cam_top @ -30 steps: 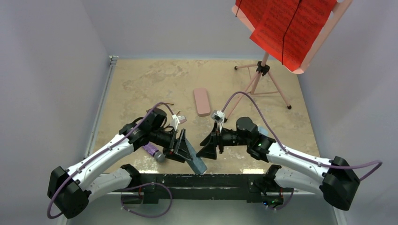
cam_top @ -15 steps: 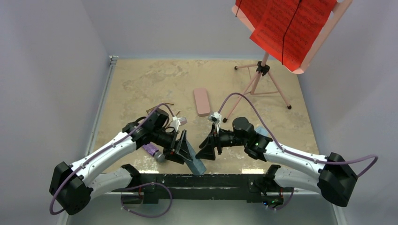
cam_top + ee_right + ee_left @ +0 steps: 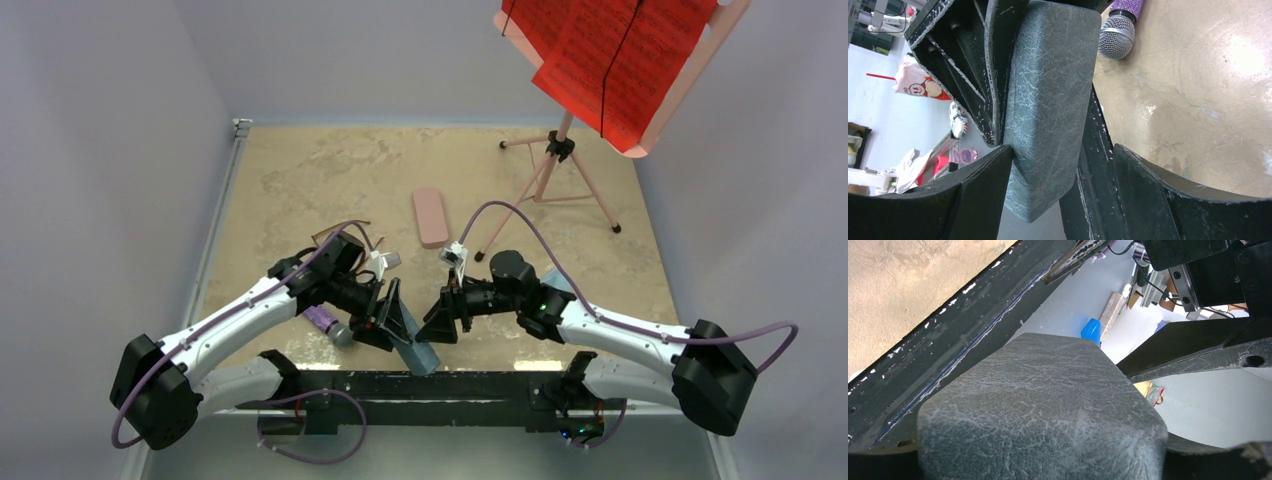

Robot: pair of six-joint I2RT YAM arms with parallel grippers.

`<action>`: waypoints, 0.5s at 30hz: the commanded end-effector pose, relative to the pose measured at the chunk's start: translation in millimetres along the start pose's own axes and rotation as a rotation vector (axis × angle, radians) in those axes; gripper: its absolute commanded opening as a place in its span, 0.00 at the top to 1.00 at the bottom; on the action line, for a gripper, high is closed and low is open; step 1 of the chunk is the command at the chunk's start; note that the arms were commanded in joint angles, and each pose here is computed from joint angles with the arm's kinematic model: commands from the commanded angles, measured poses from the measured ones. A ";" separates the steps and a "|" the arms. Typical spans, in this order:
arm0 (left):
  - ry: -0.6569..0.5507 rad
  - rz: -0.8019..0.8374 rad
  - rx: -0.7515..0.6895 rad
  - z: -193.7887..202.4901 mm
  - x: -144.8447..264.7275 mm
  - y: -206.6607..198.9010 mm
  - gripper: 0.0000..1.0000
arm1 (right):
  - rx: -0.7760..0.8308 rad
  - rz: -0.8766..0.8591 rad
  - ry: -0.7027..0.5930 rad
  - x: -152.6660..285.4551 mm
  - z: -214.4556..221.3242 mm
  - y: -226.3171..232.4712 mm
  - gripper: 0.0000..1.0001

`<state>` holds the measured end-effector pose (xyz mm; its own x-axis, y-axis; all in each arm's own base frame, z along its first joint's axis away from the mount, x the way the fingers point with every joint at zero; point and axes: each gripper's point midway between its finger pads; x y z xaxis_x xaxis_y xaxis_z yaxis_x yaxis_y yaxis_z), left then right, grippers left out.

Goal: Organize the sunglasses

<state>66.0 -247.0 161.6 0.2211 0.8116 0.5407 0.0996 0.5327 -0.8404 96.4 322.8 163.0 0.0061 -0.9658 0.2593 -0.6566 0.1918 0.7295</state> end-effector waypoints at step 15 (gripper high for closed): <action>-0.013 0.216 -0.226 14.5 25.7 -53.9 1.00 | -0.242 0.432 -0.060 14.8 0.2 -88.5 0.37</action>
<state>76.0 -239.8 158.3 0.1277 0.7993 0.5871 0.1384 0.5718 -0.8086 127.6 315.4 146.6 -0.1433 -0.9137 0.3802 -0.4844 0.3998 0.7782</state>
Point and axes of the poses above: each gripper's point midway between its finger pads, its own x axis back along the fingers, its own y axis along the line the jaws close on, z = x × y, and after that the axes turned 3 degrees about -x, right-handed
